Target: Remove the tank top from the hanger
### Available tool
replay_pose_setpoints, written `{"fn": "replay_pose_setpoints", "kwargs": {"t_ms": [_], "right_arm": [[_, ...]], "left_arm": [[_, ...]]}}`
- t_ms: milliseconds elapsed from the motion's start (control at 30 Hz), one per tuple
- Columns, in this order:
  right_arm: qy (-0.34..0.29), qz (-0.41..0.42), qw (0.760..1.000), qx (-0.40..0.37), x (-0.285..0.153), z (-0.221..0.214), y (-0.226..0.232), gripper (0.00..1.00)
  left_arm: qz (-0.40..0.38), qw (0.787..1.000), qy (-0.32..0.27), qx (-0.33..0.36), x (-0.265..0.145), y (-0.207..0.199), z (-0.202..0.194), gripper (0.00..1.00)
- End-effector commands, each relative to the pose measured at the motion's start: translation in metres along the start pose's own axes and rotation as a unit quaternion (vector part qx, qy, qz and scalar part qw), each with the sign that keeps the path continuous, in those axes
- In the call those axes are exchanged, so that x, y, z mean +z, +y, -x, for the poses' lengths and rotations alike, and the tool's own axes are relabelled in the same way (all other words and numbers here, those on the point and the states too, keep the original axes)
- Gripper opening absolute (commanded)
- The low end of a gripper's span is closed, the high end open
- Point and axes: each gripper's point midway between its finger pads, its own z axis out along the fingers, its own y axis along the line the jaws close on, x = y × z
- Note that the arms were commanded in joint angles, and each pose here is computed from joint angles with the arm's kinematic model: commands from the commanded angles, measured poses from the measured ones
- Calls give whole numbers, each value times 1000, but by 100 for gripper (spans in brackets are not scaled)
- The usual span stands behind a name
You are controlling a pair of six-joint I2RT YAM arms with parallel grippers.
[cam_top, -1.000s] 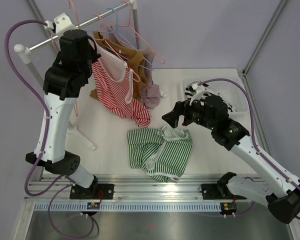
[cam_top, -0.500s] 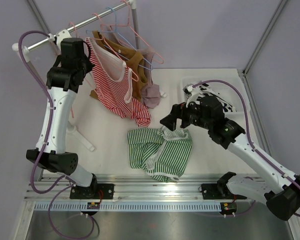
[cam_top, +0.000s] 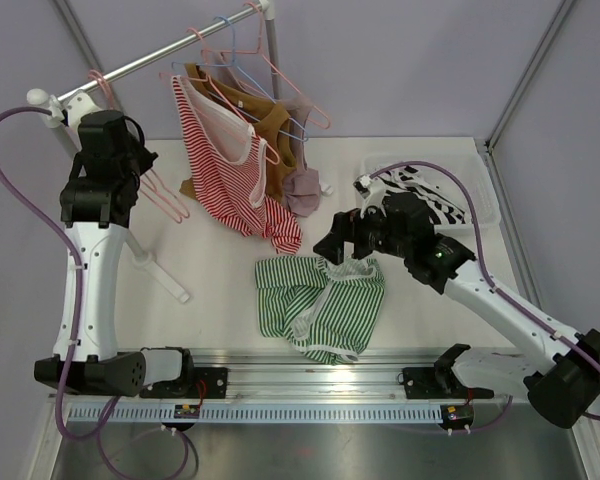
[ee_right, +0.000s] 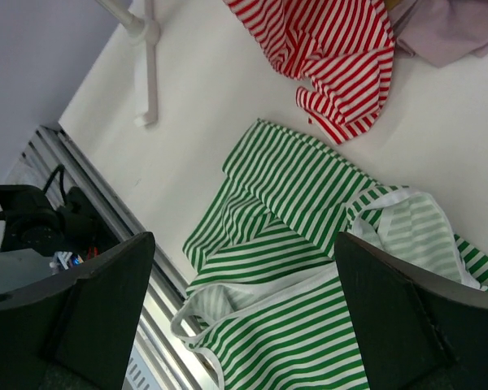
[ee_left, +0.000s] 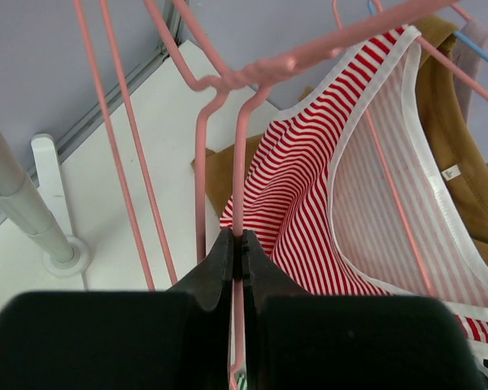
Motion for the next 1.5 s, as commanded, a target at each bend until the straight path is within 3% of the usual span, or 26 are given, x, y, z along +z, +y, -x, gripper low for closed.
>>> {"fn": "replay_pose_setpoints", "kwargs": {"t_ms": [0, 133, 200, 233, 333, 533, 567, 800, 867, 900, 967, 1033, 1067, 1267, 1467], "right_arm": [[19, -54, 998, -30, 14, -10, -7, 99], [78, -123, 989, -33, 42, -44, -34, 99], [107, -127, 985, -36, 51, -63, -32, 100], [122, -148, 981, -36, 57, -75, -40, 99], [169, -163, 971, -49, 66, -114, -38, 99], [234, -217, 946, -50, 71, -173, -54, 99], [241, -226, 943, -48, 72, -179, -57, 100], [280, -301, 910, -63, 79, -217, -90, 97], [284, -304, 907, -67, 79, -222, -94, 83], [283, -303, 907, -69, 81, -223, -95, 69], [283, -299, 909, -73, 81, -224, -96, 31], [272, -289, 914, -80, 83, -215, -91, 15], [265, -286, 917, -83, 84, -209, -89, 0], [157, -281, 941, -108, 68, -119, -60, 0], [37, -350, 929, -118, 3, -2, -71, 0]], "left_arm": [[-37, 999, -10, -20, -2, -11, 2, 0], [-52, 998, -5, -24, -9, -15, 3, 2], [-58, 998, -1, -22, -13, -17, 3, 21], [-65, 998, -6, -23, -19, -18, 7, 38], [-83, 996, -1, -14, -29, -22, 9, 62], [-155, 988, 7, -6, -65, -35, 9, 85], [-168, 986, 12, -6, -72, -37, 9, 99], [-212, 977, -14, 4, -123, -32, 20, 99], [-218, 976, -23, 7, -138, -27, 22, 99], [-220, 975, -26, 14, -142, -24, 20, 99], [-244, 969, -32, 19, -162, -21, 17, 99], [-258, 965, -32, 30, -169, -18, 8, 99], [-277, 959, -44, 31, -184, -17, 9, 99], [-364, 927, -69, 62, -216, -15, -20, 99], [-353, 930, -51, 88, -215, 0, -42, 99]]}}
